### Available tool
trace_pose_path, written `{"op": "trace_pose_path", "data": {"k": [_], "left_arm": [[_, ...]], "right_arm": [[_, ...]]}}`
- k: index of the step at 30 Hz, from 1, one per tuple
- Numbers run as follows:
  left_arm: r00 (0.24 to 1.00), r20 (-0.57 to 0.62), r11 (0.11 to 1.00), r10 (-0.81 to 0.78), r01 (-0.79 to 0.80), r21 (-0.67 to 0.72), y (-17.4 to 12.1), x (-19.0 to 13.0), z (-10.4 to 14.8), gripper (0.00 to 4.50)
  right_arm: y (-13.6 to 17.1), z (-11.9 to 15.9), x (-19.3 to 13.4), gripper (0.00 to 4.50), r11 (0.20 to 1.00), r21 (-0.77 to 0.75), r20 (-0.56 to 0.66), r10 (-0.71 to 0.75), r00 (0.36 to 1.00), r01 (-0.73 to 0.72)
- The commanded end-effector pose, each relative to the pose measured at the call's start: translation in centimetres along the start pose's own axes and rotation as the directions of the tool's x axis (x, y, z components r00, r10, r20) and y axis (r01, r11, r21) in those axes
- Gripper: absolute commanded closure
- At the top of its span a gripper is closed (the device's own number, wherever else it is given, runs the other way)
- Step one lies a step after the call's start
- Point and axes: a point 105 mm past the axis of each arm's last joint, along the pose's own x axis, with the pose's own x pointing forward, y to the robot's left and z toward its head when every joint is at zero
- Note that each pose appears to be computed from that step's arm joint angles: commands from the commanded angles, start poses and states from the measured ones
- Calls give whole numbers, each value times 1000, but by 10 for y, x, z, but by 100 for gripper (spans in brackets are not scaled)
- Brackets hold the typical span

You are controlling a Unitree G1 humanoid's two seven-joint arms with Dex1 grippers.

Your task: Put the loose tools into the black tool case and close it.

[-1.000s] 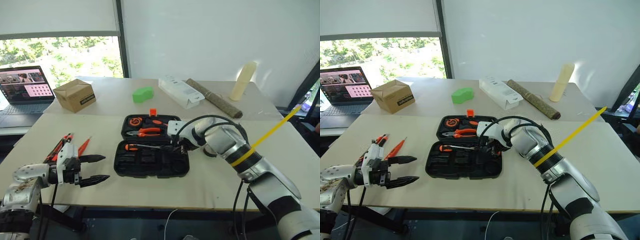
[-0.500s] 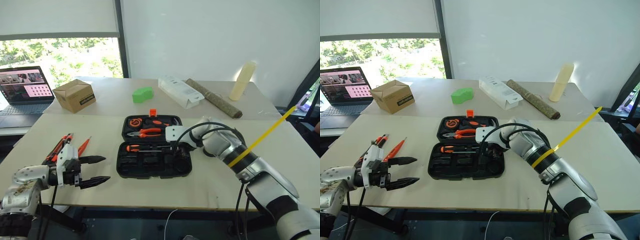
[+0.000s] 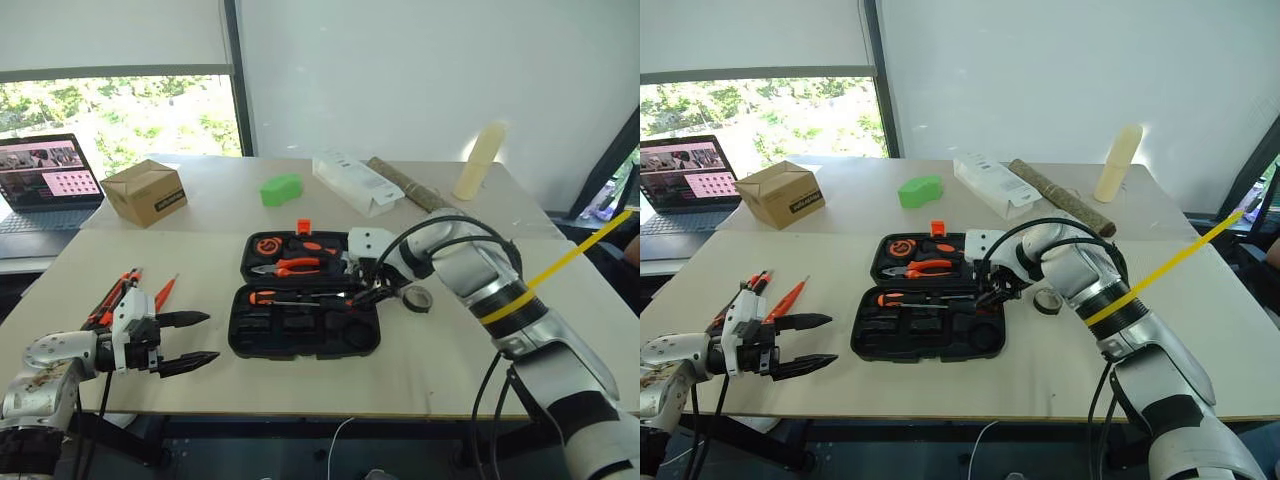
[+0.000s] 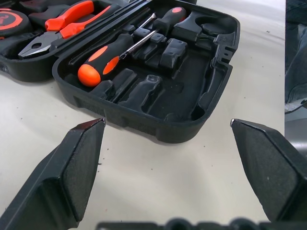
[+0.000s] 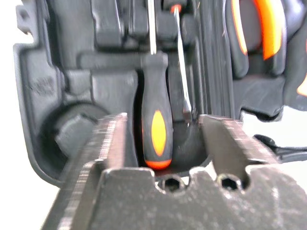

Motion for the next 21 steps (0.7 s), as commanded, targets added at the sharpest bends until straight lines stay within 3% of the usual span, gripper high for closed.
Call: {"op": "trace_pose_path", "data": {"k": [1,2,5,16,21], "left_arm": [[1000,13,999,3,-3,37,1,1,10,0],[1000,13,999,2,-3,37,1,1,10,0],[1000,12,999,4,-5,35,1,1,10,0],[1000,-8,999,30,-29,29,0,-2,7,0],[994,-45,995,100,-99,25,3,-8,-3,0]], "right_arm": [[1,9,20,311,1000,7,73,-29,997,29],[-1,8,23,359,999,10,70,-41,997,40],[-2,1,33,445,998,47,30,-52,998,51],[18,-10,70,445,996,84,-38,24,999,-21],[17,1,76,445,996,93,20,-16,1000,14]]}}
